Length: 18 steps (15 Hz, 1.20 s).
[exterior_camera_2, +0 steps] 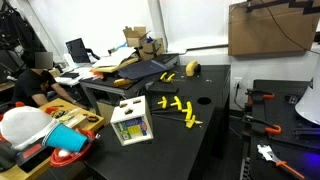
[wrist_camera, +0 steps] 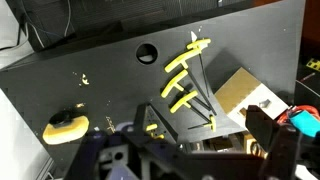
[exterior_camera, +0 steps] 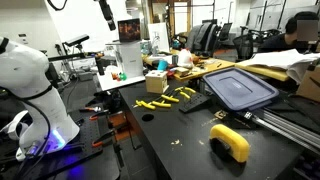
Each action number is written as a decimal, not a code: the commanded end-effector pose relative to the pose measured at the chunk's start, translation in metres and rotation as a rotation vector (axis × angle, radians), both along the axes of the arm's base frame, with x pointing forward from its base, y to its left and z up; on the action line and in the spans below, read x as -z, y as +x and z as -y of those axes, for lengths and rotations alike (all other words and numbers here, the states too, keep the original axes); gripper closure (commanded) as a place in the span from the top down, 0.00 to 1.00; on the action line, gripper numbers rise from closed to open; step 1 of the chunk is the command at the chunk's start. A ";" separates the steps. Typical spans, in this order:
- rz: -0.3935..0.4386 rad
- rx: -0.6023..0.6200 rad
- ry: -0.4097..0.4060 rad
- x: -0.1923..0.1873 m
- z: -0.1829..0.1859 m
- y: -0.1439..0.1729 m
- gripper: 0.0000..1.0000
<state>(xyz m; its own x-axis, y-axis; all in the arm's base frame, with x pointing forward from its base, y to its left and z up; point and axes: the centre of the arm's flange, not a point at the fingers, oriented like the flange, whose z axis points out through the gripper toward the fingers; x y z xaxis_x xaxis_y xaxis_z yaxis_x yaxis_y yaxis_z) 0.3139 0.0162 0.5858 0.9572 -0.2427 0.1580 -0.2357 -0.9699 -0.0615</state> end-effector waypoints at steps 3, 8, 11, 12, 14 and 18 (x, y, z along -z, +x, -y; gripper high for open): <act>0.000 0.000 0.000 0.000 0.000 0.000 1.00; 0.000 0.000 0.000 0.000 0.000 0.000 1.00; 0.000 0.000 0.000 0.000 0.000 0.000 1.00; 0.000 0.000 0.000 0.000 0.000 0.000 1.00; 0.000 0.000 0.000 0.000 0.000 0.000 1.00; -0.040 0.034 0.030 0.008 -0.011 0.011 1.00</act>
<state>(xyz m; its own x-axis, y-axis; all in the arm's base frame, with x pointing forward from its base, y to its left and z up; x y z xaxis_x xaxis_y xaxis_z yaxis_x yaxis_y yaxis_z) 0.3154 0.0177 0.5838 0.9580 -0.2438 0.1508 -0.2364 -0.9694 -0.0654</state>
